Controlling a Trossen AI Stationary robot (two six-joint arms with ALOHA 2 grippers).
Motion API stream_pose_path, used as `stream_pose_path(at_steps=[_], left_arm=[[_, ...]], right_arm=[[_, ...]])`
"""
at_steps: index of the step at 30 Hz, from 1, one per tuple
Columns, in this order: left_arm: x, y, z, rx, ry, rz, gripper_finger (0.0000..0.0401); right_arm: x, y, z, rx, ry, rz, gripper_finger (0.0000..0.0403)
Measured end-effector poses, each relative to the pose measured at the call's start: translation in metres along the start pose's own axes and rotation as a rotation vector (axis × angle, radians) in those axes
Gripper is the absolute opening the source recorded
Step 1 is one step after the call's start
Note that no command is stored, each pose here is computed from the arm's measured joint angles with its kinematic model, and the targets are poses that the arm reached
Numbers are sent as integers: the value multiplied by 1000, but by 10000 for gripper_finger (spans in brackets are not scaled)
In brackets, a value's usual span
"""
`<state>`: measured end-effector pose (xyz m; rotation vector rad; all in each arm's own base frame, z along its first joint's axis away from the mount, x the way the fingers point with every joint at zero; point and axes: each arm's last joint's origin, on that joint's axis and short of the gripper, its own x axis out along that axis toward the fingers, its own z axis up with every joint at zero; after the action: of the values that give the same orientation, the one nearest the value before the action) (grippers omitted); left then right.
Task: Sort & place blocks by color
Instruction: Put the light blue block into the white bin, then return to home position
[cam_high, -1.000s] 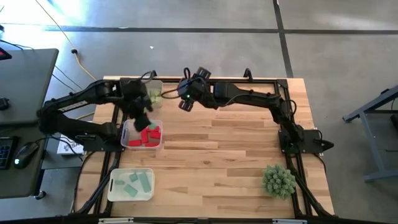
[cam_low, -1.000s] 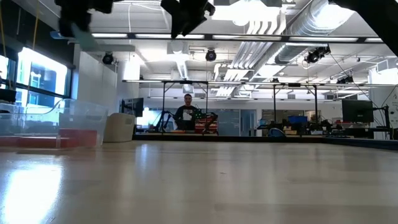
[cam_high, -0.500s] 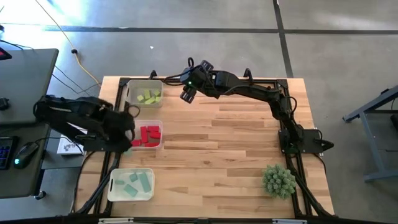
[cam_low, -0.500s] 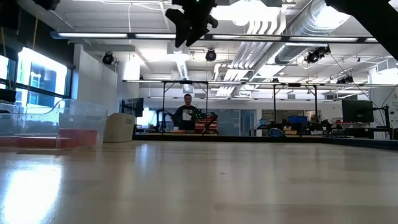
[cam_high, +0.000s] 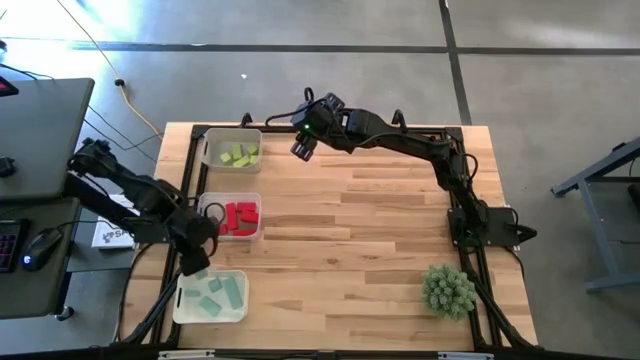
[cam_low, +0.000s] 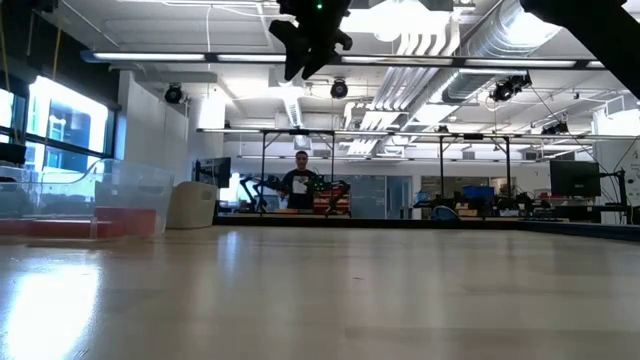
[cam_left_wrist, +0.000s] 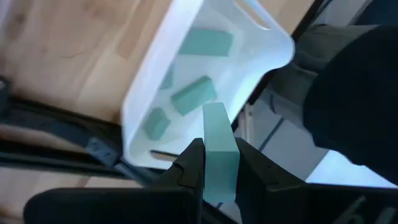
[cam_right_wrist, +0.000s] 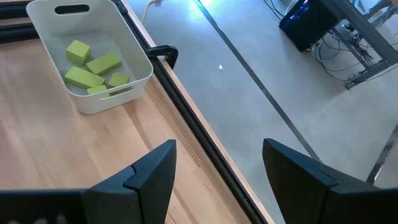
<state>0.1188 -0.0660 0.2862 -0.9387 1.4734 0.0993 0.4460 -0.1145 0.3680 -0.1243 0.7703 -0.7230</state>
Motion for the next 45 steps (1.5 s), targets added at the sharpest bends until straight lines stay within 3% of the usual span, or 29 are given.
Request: stream_pose_path(at_steps=[7, 11, 21, 29, 33, 38, 45], left_arm=[[17, -15, 2, 26, 11, -39, 58], [24, -22, 2, 96, 23, -37, 80], [32, -30, 3, 136, 34, -40, 134], [24, -27, 5, 211, -3, -85, 129], [13, -29, 8, 359, -122, -161, 123], [-3, -22, 10, 549, -384, -117, 122], [-32, -2, 6, 649, -651, -67, 122]], right_arm=[[1, -2, 0, 3, 1, -3, 226], [1, -1, 0, -3, 1, -3, 226], [1, -1, 0, -8, 4, -3, 226], [1, -1, -3, -22, 27, -2, 226], [1, -1, -5, -29, 44, -2, 226], [1, -1, -5, -24, 45, 10, 226], [1, 0, -5, 11, 45, 57, 226]])
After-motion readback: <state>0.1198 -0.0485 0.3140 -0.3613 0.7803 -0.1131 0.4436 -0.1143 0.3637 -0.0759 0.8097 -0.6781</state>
